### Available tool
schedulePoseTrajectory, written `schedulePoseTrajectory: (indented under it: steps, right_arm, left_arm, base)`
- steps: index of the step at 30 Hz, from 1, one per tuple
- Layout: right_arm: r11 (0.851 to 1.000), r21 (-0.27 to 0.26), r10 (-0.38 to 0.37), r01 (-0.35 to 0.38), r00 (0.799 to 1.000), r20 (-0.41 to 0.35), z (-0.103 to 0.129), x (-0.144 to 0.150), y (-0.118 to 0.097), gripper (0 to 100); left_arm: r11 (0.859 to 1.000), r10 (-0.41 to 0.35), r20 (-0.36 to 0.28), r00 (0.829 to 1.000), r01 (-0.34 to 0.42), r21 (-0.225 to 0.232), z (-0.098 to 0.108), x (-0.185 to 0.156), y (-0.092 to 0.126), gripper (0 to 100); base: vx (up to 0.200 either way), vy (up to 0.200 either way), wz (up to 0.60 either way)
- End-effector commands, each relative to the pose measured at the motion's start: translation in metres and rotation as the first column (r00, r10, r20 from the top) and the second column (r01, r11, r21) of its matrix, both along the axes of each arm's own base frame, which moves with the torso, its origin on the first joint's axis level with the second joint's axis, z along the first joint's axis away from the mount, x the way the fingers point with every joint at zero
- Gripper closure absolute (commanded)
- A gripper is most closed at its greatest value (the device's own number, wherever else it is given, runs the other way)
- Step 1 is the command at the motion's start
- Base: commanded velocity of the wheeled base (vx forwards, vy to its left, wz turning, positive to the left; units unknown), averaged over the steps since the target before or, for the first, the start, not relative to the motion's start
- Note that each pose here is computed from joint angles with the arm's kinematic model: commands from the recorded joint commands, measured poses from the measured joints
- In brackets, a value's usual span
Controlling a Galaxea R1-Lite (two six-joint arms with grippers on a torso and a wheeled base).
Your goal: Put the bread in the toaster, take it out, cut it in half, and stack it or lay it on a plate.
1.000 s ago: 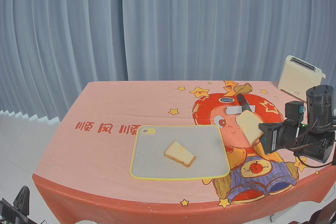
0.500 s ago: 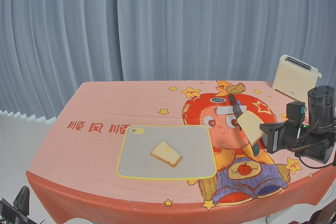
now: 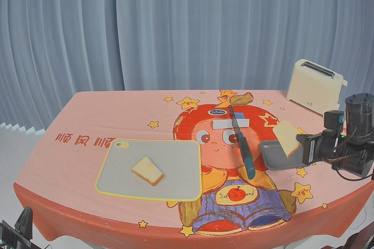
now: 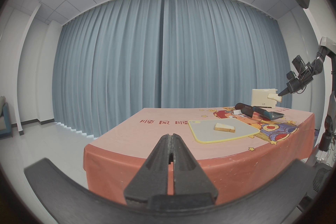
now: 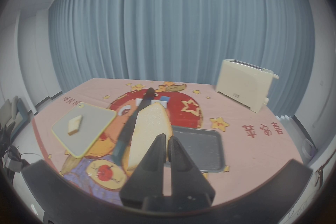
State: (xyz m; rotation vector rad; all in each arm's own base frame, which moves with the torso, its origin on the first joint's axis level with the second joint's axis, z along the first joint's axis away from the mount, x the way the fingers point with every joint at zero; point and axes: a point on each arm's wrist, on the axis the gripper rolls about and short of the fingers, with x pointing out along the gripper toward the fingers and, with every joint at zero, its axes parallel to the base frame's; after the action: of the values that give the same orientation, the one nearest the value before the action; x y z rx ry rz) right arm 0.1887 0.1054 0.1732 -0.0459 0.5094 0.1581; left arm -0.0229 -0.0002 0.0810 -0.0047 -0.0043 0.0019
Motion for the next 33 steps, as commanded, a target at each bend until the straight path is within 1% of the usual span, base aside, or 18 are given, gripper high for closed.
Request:
schedulePoseTrajectory:
  steps: [1, 5, 14, 29, 33]
  right_arm:
    - [0.999, -0.007, -0.044, 0.044, 0.999, -0.011, -0.003, 0.005, -0.008, 100]
    - [0.998, -0.012, -0.063, 0.063, 0.998, -0.017, -0.004, 0.008, -0.012, 100]
    - [0.998, -0.036, -0.050, 0.048, 0.997, -0.057, -0.015, 0.012, -0.008, 100]
    - [0.998, -0.036, -0.060, 0.058, 0.997, -0.058, -0.015, 0.014, -0.011, 100]
    - [0.997, -0.043, -0.062, 0.059, 0.996, -0.069, -0.018, 0.016, -0.010, 100]
  left_arm:
    - [1.000, -0.002, -0.007, 1.000, 0.002, 0.000, -0.005, 0.001, 0.000, 100]
    - [1.000, 0.000, -0.007, 1.000, 0.000, 0.000, -0.005, 0.001, 0.000, 100]
    - [1.000, 0.000, -0.007, 1.000, 0.000, 0.000, -0.005, 0.001, 0.000, 100]
    - [1.000, 0.000, -0.007, 1.000, 0.000, 0.000, -0.005, 0.001, 0.000, 100]
    - [1.000, 0.000, -0.007, 1.000, 0.000, 0.000, -0.005, 0.001, 0.000, 100]
  base:
    - [0.000, 0.000, 0.00]
    - [0.000, 0.000, 0.00]
    - [0.000, 0.000, 0.00]
    - [0.000, 0.000, 0.00]
    - [0.000, 0.000, 0.00]
